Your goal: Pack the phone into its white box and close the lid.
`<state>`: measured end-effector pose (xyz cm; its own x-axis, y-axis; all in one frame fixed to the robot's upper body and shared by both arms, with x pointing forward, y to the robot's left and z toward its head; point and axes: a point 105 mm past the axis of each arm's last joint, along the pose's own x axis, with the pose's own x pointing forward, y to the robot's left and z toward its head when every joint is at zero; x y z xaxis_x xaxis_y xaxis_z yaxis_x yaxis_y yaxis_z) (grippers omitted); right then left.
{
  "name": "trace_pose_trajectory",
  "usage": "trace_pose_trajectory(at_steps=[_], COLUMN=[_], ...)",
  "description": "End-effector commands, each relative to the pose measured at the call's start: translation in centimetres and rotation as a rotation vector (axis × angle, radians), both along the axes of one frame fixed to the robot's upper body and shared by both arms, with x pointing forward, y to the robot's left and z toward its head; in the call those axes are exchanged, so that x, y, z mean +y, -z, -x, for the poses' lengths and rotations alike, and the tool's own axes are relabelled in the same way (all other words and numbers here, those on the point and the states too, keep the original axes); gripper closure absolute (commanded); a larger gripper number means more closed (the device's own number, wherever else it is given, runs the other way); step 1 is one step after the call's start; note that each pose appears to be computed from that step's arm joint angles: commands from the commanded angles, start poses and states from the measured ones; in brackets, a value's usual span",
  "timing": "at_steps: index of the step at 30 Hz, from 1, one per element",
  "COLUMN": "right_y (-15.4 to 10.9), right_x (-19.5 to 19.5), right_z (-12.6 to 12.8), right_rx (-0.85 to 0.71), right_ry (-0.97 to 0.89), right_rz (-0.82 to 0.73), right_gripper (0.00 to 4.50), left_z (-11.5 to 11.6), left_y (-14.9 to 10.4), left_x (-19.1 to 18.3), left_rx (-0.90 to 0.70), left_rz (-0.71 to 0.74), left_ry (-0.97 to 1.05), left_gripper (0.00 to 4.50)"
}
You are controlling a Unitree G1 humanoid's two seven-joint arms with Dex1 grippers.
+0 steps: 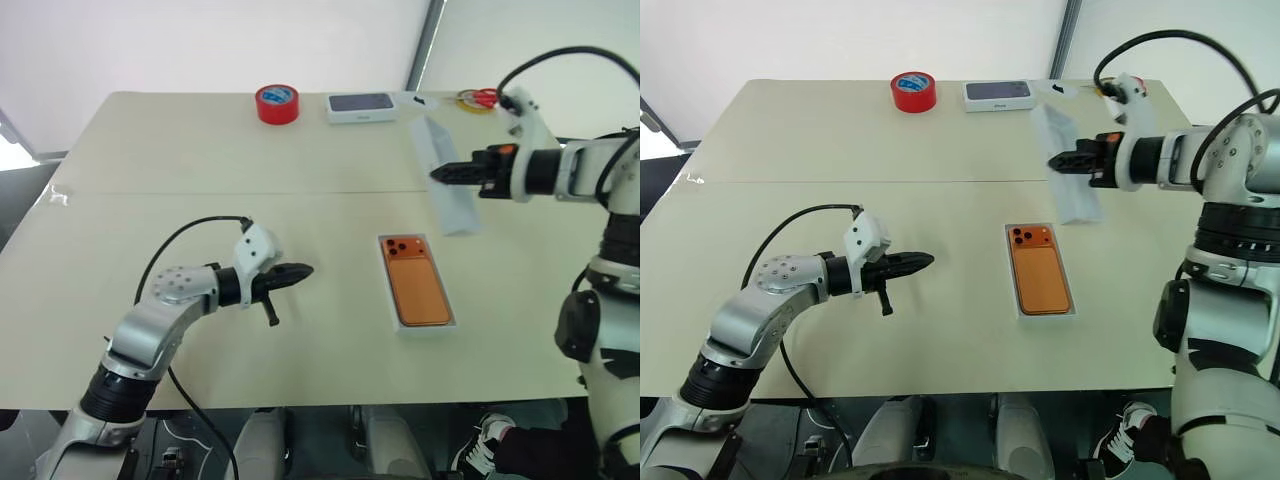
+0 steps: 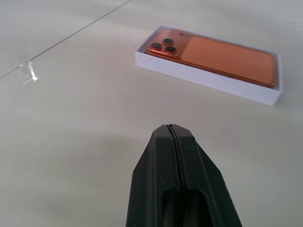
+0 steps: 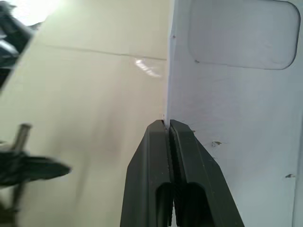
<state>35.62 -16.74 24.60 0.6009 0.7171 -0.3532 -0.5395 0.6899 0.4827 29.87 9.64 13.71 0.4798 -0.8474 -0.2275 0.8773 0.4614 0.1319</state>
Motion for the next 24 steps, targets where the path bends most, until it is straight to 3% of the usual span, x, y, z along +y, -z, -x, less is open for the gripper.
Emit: trace_pose_trajectory(at_steps=[1, 8, 12, 17, 18, 19, 24], right_y=[0.6, 3.3, 5.7, 6.4, 6.4, 6.3, 4.3], right_x=[4.5, 7.9, 7.6, 6.8, 6.5, 6.1, 4.4], right_z=[1.7, 4.7, 5.1, 5.1, 5.0, 4.8, 4.4], right_rx=[0.055, 0.189, 0.224, 0.226, 0.225, 0.22, 0.141], right_ry=[-0.184, -0.165, -0.061, 0.018, 0.036, 0.052, 0.072], right_rz=[-0.175, -0.301, -0.282, -0.277, -0.272, -0.261, -0.163], right_gripper=[4.45, 4.45, 4.45, 4.45, 3.9, 3.67, 1.09], left_z=[-1.1, -1.9, -2.3, -2.4, -2.2, -2.1, -2.3], left_y=[-1.4, -1.6, -1.6, -1.3, -1.1, -0.9, -0.4], left_x=[0.6, -0.1, -1.1, -3.4, -4.1, -4.8, -7.7], left_rx=[-0.06, -0.072, -0.076, -0.062, -0.059, -0.055, -0.041], left_rz=[0.016, 0.026, 0.041, 0.049, 0.045, 0.041, 0.034], left_ry=[-0.029, -0.029, -0.026, 0.023, 0.043, 0.064, 0.113], left_gripper=[4.5, 4.5, 4.5, 4.5, 4.5, 4.5, 4.5])
